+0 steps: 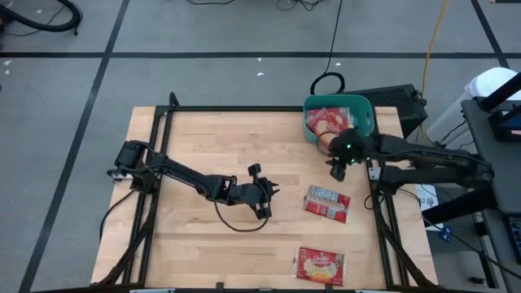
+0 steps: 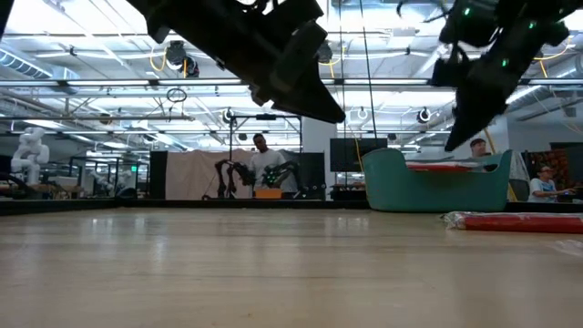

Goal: Sort popcorn bags into baskets
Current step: Put the red popcorn bag into the blue bin

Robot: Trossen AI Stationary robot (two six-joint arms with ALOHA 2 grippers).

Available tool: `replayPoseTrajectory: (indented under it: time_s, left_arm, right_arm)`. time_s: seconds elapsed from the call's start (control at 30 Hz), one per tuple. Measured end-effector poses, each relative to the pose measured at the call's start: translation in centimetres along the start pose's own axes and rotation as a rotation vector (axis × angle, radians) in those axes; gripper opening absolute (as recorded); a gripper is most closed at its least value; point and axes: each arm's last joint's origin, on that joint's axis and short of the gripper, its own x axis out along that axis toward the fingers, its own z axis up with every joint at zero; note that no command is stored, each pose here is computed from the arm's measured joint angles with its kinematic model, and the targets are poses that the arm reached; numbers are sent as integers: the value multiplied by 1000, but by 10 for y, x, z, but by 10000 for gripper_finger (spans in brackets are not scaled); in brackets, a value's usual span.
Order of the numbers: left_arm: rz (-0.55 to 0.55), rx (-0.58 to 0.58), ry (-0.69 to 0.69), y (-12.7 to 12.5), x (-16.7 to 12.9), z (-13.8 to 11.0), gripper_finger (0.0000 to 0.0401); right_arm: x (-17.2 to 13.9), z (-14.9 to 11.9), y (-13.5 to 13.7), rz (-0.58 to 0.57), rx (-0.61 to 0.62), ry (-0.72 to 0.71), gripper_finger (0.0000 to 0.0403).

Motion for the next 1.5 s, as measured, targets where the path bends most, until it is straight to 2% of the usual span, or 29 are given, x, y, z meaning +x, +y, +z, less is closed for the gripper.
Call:
replayPoseTrajectory:
  time_s: [0.2,0.4,0.67,0.87,1.23,1.5]
  left_arm:
    - [19,-14,1,9,4,1,76]
    - [18,-6,3,10,5,1,76]
    - [13,-9,4,8,4,0,76]
    - [12,-15,4,7,4,0,76]
    - [-2,-21,1,2,1,0,76]
    - [-7,-25,0,0,0,0,76]
  right_arm:
    - [30,-2,-4,-190,-29,99,79]
    - [43,-3,-18,-413,-24,176,40]
    - [40,3,-27,-441,44,110,15]
    - [33,7,-39,-515,64,53,2]
    - [28,17,-68,-614,80,-33,1]
    - [22,13,-68,-642,68,-6,1]
